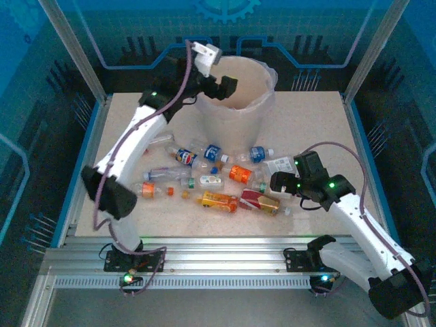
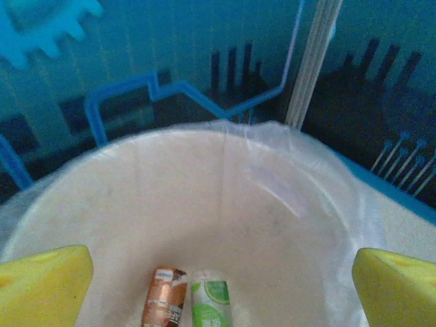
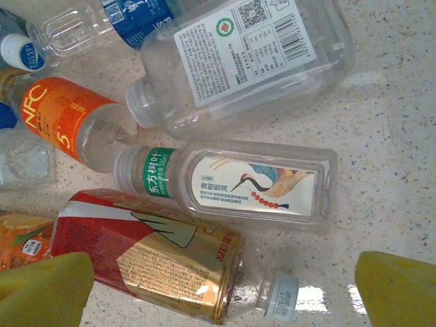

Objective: Put the plastic bottles in the bin

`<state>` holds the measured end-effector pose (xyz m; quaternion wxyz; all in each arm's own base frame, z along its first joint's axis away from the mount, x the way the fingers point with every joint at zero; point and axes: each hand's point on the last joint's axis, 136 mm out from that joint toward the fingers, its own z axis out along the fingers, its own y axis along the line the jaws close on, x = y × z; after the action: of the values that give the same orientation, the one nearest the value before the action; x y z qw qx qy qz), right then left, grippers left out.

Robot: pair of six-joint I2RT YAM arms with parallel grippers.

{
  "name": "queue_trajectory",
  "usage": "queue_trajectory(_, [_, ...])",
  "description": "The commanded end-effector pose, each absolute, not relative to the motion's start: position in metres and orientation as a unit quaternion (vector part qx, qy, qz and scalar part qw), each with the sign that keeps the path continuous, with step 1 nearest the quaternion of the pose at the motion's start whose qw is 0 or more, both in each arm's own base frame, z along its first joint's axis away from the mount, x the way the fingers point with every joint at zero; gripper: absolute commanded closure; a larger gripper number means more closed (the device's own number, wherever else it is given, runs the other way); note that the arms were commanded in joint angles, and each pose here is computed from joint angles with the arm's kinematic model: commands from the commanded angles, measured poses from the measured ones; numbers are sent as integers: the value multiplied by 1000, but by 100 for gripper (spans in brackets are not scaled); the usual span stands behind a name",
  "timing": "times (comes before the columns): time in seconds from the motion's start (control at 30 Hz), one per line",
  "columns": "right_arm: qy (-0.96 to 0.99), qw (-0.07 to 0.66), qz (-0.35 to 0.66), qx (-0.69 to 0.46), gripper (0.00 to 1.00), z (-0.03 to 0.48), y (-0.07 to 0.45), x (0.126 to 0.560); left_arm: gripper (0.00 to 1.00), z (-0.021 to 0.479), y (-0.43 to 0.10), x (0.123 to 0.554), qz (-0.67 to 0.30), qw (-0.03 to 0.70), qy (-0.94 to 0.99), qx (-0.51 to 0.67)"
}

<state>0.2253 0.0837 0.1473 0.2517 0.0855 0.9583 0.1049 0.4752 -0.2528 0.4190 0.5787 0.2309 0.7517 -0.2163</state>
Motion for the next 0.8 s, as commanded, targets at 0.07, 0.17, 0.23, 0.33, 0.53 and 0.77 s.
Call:
queue_trajectory(0.07, [956, 268, 90, 84, 0, 161, 82, 233, 1, 445, -189, 445, -166, 643, 738, 120])
queue_trajectory(0.17, [957, 266, 82, 82, 0, 160, 80, 234, 1, 424, -140, 428, -139, 638, 756, 39])
queue_trajectory(0.23, [956, 270, 81, 81, 0, 166, 81, 238, 1, 402, -101, 418, -128, 627, 768, -30])
queue_trajectory(0.33, [956, 272, 82, 79, 0, 170, 83, 242, 1, 361, -47, 405, -141, 599, 774, -150])
queue_trajectory(0.53, [960, 258, 78, 76, 0, 167, 87, 249, 1, 257, 21, 392, -170, 496, 757, -390])
queue_trajectory(0.77, [963, 246, 73, 83, 0, 164, 86, 247, 1, 182, 52, 398, -119, 394, 739, -534])
